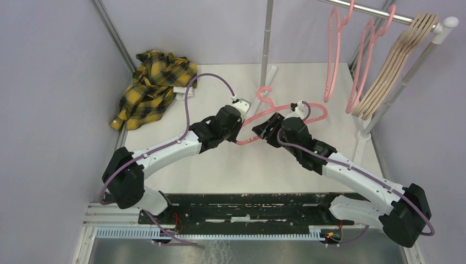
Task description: Organize the hangers
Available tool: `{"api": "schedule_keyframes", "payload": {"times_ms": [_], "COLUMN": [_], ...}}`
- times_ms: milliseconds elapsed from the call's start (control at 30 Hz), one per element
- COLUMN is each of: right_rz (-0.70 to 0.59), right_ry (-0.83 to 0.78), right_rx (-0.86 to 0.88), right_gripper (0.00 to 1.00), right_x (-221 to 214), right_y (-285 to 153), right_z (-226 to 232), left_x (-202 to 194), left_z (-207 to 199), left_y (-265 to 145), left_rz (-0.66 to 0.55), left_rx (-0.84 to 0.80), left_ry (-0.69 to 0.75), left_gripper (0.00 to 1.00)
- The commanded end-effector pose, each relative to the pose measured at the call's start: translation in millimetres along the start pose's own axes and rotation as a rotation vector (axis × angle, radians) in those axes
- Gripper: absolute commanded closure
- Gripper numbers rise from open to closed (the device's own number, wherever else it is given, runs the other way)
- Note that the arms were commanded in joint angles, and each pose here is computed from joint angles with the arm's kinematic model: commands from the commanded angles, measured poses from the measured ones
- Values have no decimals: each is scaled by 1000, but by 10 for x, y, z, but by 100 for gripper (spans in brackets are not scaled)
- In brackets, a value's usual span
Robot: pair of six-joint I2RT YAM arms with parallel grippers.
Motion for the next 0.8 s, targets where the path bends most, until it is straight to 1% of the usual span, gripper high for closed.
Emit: {"api": "schedule_keyframes", "payload": {"times_ms": [0, 333, 533, 767], "right_rz": [-120, -160, -196, -192], "right_ry": [23, 39, 14, 20], "right_rx": [45, 50, 63, 65], "right_gripper": [41, 41, 41, 42], "right_x": [161, 89, 55, -58], "right_y": [-30, 332, 597, 838], "right_z": [236, 365, 499, 531], "left_x": [176, 176, 137, 104], "left_z": [27, 69, 75, 88], "left_y": [-94, -246, -344, -440], "left_rz": [-109, -159, -179, -201], "left_rx": [34, 40, 25, 13], "left_ry": [-79, -118, -135, -152], "left_gripper": [97, 97, 97, 97]}}
Point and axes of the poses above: each gripper's point midway between its finger pads, its own y axis out along the fingers, its own z axis along the line the jaws close on, x = y × z, the point moved 9 cm from there along -y, back along the fingers, and after that the axes turned 8 degrees about y, right-handed, at the moved point
